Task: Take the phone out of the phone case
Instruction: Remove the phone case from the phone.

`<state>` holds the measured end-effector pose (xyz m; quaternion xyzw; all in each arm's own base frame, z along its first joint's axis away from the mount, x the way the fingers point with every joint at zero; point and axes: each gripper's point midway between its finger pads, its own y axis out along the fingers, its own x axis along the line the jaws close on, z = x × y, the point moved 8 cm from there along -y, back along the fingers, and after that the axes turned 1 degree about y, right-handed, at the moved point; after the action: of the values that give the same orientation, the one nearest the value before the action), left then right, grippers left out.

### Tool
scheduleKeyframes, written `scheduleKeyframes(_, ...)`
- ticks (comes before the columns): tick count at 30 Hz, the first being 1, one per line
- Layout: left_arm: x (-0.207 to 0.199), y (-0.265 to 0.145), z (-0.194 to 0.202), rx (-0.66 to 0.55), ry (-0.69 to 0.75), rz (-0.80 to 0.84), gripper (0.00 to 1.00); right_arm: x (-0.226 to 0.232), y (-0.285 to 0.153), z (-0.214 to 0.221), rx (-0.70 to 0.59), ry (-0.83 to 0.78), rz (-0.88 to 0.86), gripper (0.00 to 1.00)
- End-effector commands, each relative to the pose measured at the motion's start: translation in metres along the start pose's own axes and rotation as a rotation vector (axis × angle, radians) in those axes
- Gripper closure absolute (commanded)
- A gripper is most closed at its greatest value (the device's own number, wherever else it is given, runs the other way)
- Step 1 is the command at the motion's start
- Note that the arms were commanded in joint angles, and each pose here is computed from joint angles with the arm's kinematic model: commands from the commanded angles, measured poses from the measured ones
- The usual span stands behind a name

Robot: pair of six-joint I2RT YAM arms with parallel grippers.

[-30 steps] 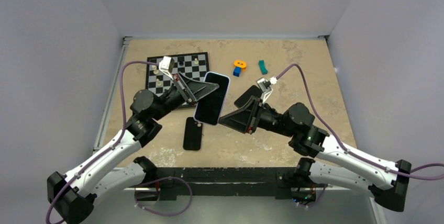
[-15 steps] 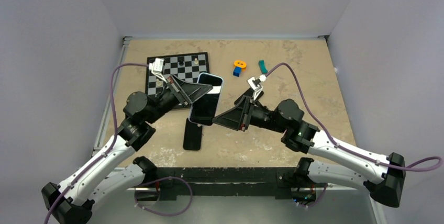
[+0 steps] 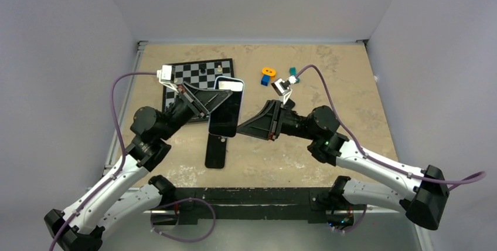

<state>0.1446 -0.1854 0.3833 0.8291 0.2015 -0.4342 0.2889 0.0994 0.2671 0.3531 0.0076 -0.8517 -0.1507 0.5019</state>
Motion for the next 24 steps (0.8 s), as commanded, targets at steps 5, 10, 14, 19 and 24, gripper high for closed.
scheduleKeyframes(5,0.012,-0.001,0.024,0.173,0.067,-0.058,1.0,0.026,0.017,-0.026,-0.12,0.07,-0.244,0.62)
scheduleKeyframes(10,0.021,-0.002,0.026,0.18,0.102,-0.092,1.0,0.031,0.02,-0.028,-0.111,0.125,-0.283,0.64)
scheduleKeyframes(14,0.026,0.0,0.029,0.191,0.065,-0.097,1.0,0.028,0.022,-0.034,-0.153,0.057,-0.161,0.64)
scheduleKeyframes(19,0.018,0.006,0.033,0.219,-0.044,-0.03,1.0,0.014,0.02,-0.043,-0.224,-0.081,-0.028,0.64)
scheduleKeyframes(24,0.007,0.008,0.031,0.251,-0.049,0.023,1.0,0.002,0.021,-0.045,-0.221,-0.108,-0.024,0.77)
